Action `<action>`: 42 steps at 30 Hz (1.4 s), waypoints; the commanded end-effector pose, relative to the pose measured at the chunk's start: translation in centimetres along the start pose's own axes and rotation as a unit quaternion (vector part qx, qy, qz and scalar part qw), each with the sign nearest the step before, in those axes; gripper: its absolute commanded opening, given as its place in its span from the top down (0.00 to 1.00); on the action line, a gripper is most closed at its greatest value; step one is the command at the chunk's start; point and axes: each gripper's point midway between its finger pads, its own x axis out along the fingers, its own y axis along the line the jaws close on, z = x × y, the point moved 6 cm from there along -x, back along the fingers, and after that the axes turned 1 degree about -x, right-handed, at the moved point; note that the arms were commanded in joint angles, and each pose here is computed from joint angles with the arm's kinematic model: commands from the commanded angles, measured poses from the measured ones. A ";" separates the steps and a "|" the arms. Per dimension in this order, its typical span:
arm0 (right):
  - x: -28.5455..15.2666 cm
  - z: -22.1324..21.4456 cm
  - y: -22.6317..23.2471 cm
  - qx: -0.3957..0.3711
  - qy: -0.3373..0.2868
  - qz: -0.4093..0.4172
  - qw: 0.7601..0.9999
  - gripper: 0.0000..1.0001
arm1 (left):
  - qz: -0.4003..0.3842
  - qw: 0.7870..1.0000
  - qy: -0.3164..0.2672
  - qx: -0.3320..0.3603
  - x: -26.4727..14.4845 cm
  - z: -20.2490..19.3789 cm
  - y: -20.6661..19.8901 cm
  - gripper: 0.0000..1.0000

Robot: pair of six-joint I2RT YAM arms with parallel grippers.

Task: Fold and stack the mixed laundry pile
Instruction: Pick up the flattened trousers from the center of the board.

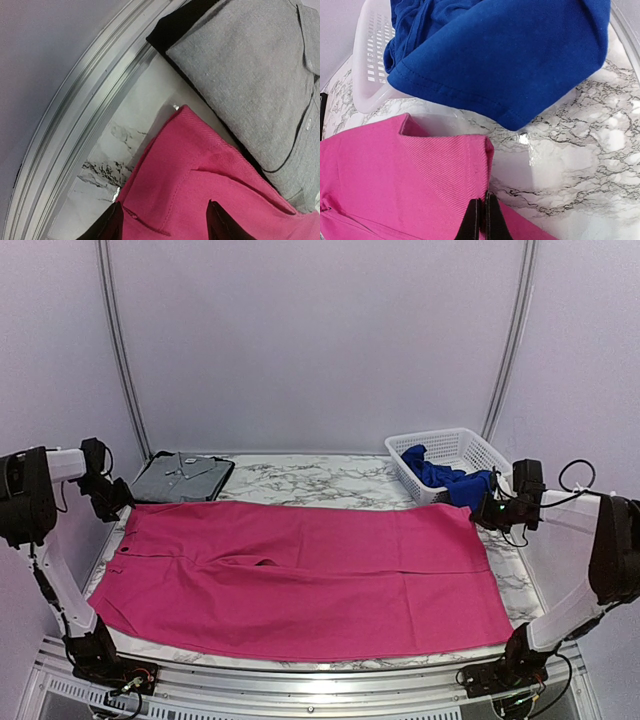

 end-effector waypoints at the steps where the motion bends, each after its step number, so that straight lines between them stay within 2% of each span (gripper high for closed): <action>1: -0.6 -0.2 0.8 -0.011 0.007 0.015 1.000 1.00 | -0.012 0.999 -0.038 0.029 0.4 2.4 -0.6 0.44; 7: -0.8 0.0 1.1 -0.009 0.007 0.021 1.000 1.00 | 0.002 0.995 -0.067 0.074 1.2 4.2 -0.7 0.50; 16: -0.6 0.5 1.1 -0.010 0.010 0.017 1.000 1.00 | -0.016 0.995 -0.031 0.091 4.1 3.6 -0.8 0.61; 19: -0.5 0.6 1.0 -0.010 0.012 0.016 1.000 1.00 | -0.019 0.995 -0.025 0.090 5.0 3.2 -0.6 0.61; 26: -0.1 0.5 0.8 -0.012 0.020 0.012 1.000 1.00 | -0.024 0.995 -0.029 0.097 6.6 3.8 -0.7 0.53; 30: 0.0 0.8 0.8 -0.013 0.022 0.010 1.000 1.00 | -0.044 0.994 -0.012 0.103 7.6 3.3 -0.9 0.53; 34: 0.0 1.1 0.9 -0.015 0.021 0.010 1.000 1.00 | -0.057 0.993 0.006 0.099 8.3 2.5 -0.9 0.65; 38: -0.3 1.4 1.3 -0.018 0.019 0.020 0.999 1.00 | -0.070 0.993 0.008 0.095 7.5 2.0 -1.1 0.86; 40: -0.7 1.7 1.6 -0.023 0.015 0.024 0.999 1.00 | -0.069 0.994 -0.008 0.090 6.0 2.3 -1.2 1.00; 42: -1.4 1.9 1.8 -0.026 0.008 0.022 0.999 1.00 | -0.063 0.994 -0.028 0.082 4.3 2.8 -1.2 1.00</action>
